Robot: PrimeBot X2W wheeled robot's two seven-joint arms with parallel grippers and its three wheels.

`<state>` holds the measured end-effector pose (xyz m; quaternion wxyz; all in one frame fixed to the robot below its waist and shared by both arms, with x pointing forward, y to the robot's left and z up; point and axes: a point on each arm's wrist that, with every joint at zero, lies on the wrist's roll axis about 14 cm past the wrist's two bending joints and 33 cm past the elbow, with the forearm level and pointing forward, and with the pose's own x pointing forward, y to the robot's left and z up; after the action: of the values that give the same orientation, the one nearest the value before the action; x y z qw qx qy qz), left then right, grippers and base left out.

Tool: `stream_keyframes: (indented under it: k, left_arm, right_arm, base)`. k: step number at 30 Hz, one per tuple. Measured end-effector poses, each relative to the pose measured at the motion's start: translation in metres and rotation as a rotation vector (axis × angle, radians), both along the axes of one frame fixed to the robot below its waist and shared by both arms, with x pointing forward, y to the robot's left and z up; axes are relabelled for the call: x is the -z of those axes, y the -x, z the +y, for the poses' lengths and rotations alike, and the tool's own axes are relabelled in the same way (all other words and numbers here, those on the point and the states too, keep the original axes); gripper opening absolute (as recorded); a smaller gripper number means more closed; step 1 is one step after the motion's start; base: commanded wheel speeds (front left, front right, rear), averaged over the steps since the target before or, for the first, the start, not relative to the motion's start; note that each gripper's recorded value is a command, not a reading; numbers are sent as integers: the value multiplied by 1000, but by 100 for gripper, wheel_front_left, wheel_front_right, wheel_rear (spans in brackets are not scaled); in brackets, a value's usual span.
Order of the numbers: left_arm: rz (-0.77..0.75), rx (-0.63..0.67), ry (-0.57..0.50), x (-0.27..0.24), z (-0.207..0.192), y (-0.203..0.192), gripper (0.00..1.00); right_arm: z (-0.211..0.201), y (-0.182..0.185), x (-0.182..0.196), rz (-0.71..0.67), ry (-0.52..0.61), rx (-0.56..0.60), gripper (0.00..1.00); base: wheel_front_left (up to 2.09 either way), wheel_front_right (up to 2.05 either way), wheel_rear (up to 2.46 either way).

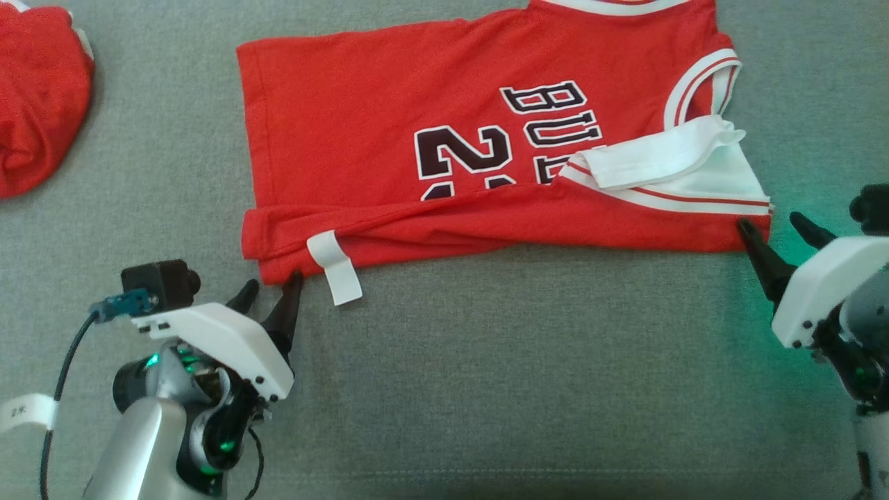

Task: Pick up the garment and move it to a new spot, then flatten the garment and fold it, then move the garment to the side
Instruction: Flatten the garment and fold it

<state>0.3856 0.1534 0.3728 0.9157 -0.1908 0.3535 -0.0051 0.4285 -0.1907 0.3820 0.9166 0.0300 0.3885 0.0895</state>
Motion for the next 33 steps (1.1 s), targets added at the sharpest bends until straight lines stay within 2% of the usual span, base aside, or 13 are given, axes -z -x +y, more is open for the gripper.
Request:
stream_keyframes:
  k: [10, 18, 19, 21, 22, 23, 24, 25, 29, 33]
  left_arm:
    - [20, -6, -6, 7, 5, -9, 100]
    - [41, 43, 18, 11, -3, -10, 100]
    - [46, 49, 22, 11, -4, -11, 75]
    - [52, 72, 32, 11, -9, -12, 14]
    - [58, 84, 36, 11, -12, -10, 0]
    - [61, 94, 43, 12, -15, -9, 0]
    - [62, 107, 47, 12, -18, -8, 0]
    - [64, 118, 49, 12, -20, -7, 0]
    - [68, 164, 61, 6, -21, -7, 0]
    - [68, 241, 56, -11, -12, -4, 0]
  right_arm:
    - [17, -6, 13, 65, -10, -51, 100]
    - [17, -3, 16, 86, -20, -58, 100]
    - [18, -3, 17, 92, -22, -59, 100]
    - [19, -2, 18, 101, -26, -62, 100]
    - [20, -1, 19, 108, -25, -69, 100]
    - [21, -2, 18, 110, -31, -71, 81]
    - [22, -3, 18, 110, -41, -68, 27]
    - [22, -4, 17, 112, -50, -66, 0]
    - [24, -1, 14, 134, -107, -42, 0]
    - [8, -3, -1, 136, -150, 12, 0]
  base:
    - [0, 0, 0]
    - [0, 0, 0]
    - [0, 0, 0]
    - [0, 0, 0]
    - [0, 0, 0]
    - [0, 0, 0]
    - [0, 0, 0]
    - [0, 0, 0]
    - [0, 0, 0]
    - [0, 0, 0]
